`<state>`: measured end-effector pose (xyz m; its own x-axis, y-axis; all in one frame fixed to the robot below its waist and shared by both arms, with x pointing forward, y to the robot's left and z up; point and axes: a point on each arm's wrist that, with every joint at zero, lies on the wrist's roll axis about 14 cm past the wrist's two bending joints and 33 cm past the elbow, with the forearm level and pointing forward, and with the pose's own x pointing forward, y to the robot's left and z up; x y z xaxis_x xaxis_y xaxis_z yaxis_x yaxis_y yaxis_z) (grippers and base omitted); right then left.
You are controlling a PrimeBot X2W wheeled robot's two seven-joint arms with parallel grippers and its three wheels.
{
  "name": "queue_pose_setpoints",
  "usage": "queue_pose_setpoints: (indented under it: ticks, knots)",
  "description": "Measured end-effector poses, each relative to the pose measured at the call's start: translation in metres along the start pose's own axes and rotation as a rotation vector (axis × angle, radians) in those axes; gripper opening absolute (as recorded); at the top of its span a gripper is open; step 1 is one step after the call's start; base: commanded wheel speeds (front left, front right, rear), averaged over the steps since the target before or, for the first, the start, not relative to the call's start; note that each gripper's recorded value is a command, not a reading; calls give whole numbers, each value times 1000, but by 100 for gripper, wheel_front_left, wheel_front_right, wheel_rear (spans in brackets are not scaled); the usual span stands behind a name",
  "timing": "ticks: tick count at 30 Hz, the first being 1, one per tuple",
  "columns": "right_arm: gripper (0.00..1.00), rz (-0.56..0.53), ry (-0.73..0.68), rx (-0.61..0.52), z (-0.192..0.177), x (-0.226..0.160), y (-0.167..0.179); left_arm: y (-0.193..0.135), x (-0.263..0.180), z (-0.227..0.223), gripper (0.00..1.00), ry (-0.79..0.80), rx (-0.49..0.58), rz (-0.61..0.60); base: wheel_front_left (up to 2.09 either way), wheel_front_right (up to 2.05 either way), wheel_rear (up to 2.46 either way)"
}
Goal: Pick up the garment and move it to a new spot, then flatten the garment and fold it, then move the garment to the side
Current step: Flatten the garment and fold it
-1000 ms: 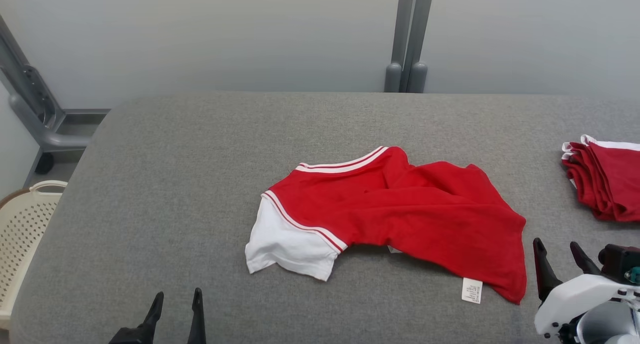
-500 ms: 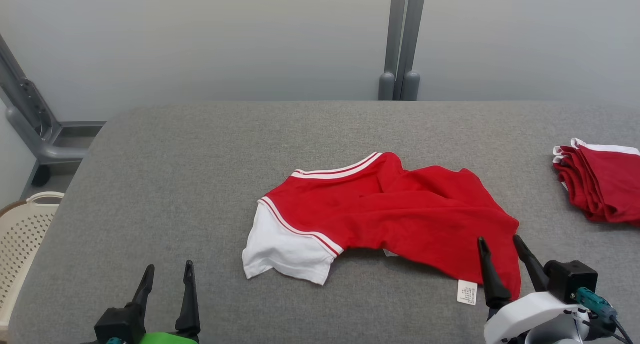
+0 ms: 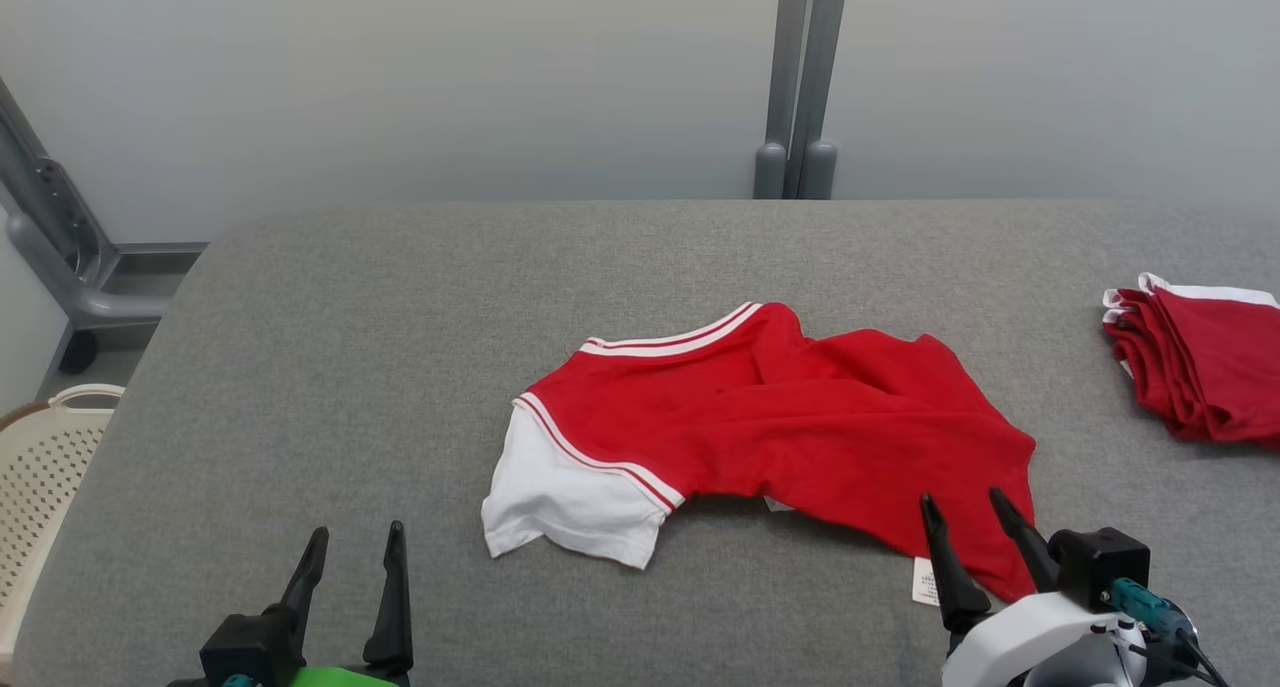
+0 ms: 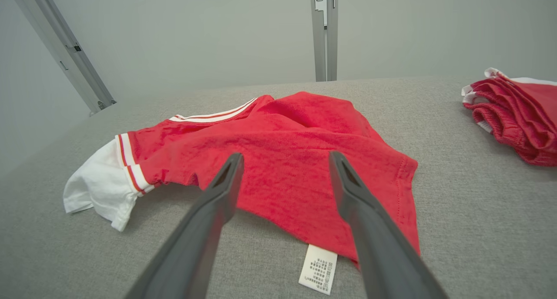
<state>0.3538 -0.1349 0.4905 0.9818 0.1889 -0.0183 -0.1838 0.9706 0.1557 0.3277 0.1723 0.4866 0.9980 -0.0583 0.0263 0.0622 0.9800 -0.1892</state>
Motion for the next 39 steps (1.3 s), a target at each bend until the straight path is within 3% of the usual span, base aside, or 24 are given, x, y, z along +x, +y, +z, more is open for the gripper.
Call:
queue_pose_setpoints:
  ticks: [19, 28, 39]
  knots:
    - [100, -29, 45, -5, -8, 0, -10, -10, 5, -19, 100, 61, -4, -43, 0, 0, 0]
    - [100, -132, 191, -58, -36, -8, -46, -38, 29, -66, 100, 278, -14, -122, 0, 0, 0]
    - [100, -217, 363, -42, -79, -19, -74, -37, 57, -114, 100, 483, -28, -70, 0, 0, 0]
